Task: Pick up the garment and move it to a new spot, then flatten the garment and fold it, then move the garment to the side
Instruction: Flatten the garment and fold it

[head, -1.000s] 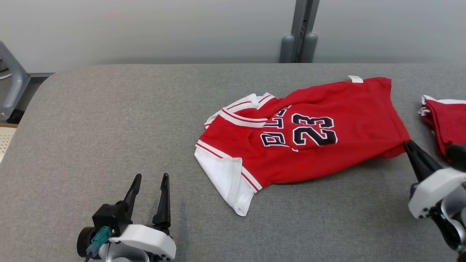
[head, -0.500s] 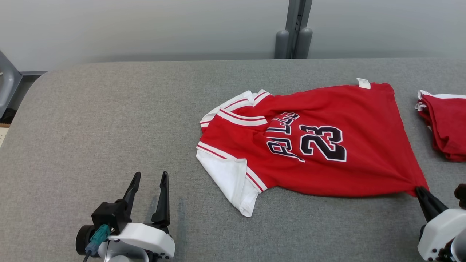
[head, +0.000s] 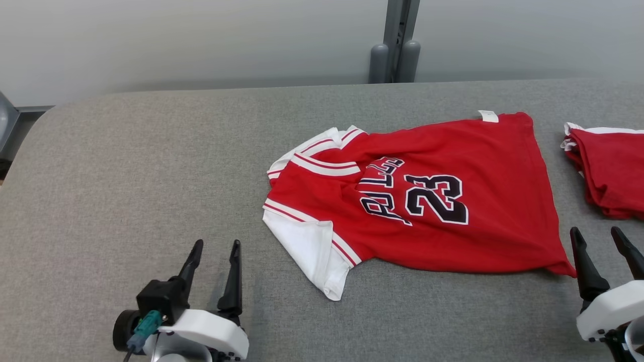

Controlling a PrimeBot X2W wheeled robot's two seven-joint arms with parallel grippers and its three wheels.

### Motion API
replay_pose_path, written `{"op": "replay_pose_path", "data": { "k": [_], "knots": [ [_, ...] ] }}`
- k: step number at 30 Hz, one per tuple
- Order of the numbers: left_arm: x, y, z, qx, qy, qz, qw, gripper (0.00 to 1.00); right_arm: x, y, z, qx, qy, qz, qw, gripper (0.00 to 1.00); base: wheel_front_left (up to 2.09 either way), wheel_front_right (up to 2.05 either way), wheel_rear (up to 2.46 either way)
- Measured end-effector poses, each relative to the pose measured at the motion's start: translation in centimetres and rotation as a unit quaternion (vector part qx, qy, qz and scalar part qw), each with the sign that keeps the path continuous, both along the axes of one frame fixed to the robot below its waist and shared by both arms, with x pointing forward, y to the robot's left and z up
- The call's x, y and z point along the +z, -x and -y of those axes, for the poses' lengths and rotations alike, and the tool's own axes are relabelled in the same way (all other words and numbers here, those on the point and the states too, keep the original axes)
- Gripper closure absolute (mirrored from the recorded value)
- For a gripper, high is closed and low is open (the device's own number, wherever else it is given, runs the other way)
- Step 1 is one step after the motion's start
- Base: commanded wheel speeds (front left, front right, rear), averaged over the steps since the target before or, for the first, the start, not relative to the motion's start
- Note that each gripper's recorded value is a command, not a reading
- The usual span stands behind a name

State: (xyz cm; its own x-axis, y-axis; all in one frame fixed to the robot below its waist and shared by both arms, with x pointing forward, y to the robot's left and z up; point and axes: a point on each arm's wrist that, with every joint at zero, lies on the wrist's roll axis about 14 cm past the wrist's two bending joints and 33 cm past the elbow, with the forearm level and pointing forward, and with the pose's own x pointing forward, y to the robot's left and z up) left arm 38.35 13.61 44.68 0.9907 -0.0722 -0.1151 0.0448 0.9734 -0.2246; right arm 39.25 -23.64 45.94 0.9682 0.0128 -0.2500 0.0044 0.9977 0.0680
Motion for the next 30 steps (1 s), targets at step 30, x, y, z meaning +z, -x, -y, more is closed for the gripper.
{"op": "replay_pose_path", "data": {
  "k": [30],
  "knots": [
    [-5.0,-1.7,14.3,-0.268,-0.089,-0.081,0.956,0.0,0.8,1.3,0.3,-0.05,-0.026,0.051,0.997,0.0,0.0,0.0,0.0]
  ]
}}
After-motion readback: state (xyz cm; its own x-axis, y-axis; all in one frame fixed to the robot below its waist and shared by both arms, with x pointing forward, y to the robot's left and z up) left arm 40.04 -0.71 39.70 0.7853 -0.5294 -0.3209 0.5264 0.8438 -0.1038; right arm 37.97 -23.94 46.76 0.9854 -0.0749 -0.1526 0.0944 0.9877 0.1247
